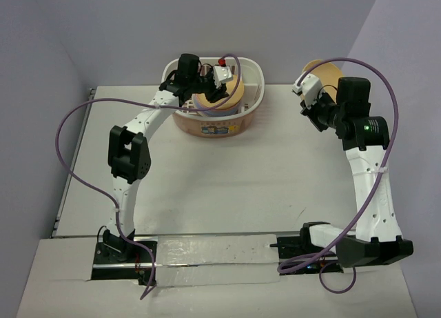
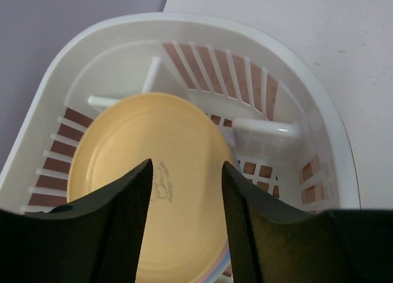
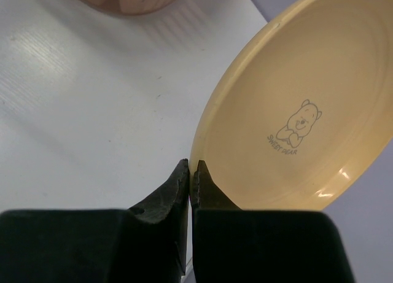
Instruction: Place the plates into the plastic bin on the countertop
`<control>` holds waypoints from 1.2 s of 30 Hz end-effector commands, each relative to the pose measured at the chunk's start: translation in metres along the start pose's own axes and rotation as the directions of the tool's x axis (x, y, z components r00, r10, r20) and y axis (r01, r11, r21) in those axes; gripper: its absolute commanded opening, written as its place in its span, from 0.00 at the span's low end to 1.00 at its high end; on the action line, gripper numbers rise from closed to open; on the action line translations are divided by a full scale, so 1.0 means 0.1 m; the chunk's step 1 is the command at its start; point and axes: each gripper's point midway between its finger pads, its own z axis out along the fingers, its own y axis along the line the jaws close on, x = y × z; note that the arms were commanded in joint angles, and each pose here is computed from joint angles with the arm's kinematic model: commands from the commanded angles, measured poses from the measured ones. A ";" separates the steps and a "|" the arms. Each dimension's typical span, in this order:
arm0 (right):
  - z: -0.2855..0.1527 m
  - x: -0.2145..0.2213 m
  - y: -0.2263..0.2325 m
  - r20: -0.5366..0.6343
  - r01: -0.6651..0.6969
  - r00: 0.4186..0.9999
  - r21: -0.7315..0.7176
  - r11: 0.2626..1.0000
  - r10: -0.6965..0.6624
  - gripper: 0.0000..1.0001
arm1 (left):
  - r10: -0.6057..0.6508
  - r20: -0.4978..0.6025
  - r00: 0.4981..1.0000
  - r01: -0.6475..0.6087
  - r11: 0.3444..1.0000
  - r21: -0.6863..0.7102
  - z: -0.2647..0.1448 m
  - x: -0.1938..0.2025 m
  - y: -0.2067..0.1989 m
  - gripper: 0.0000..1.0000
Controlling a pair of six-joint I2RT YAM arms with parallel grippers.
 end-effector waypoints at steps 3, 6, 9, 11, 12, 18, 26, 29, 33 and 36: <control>-0.11 -0.58 -0.24 0.139 0.069 0.987 0.080 0.994 -0.080 0.00 | 0.047 0.178 0.983 -0.023 0.991 -0.133 -0.46 -1.06 0.35 0.99; 0.06 -0.87 -0.17 0.184 0.119 0.975 0.044 0.992 -0.125 0.00 | -0.055 0.301 0.952 0.125 0.967 -0.221 -1.01 -1.55 0.64 0.99; 0.21 -1.21 -0.09 0.234 0.185 0.954 0.036 0.982 -0.189 0.00 | -0.127 0.442 0.888 0.275 0.916 -0.290 -1.91 -1.95 0.95 0.99; 0.47 -1.43 0.12 0.256 0.239 0.940 -0.019 0.971 -0.226 0.00 | -0.253 0.504 0.826 0.428 0.863 -0.269 -2.30 -1.98 0.98 0.99; 0.53 -1.53 0.16 0.270 0.255 0.933 -0.020 0.967 -0.240 0.00 | -0.271 0.504 0.820 0.453 0.846 -0.282 -2.50 -1.96 0.96 0.99; 1.28 -1.99 0.59 0.296 0.326 0.911 -0.093 0.941 -0.287 0.00 | -0.367 0.454 0.812 0.552 0.736 -0.392 -3.21 -1.55 0.62 0.99; 2.47 -2.11 0.95 0.234 0.329 0.928 -0.144 0.933 -0.291 0.00 | -0.517 0.465 0.719 0.691 0.603 -0.399 -3.65 -0.92 -0.02 0.99; 2.71 -2.02 1.08 0.208 0.357 0.923 -0.143 0.923 -0.325 0.00 | -0.538 0.452 0.712 0.700 0.601 -0.387 -3.63 -0.87 -0.12 0.99; 2.91 -1.94 1.19 0.185 0.363 0.924 -0.155 0.919 -0.334 0.00 | -0.552 0.447 0.704 0.708 0.593 -0.383 -3.61 -0.81 -0.15 0.99; 3.07 -1.82 1.24 0.148 0.365 0.928 -0.159 0.917 -0.343 0.30 | -0.554 0.445 0.703 0.709 0.591 -0.385 -3.62 -0.83 -0.14 0.99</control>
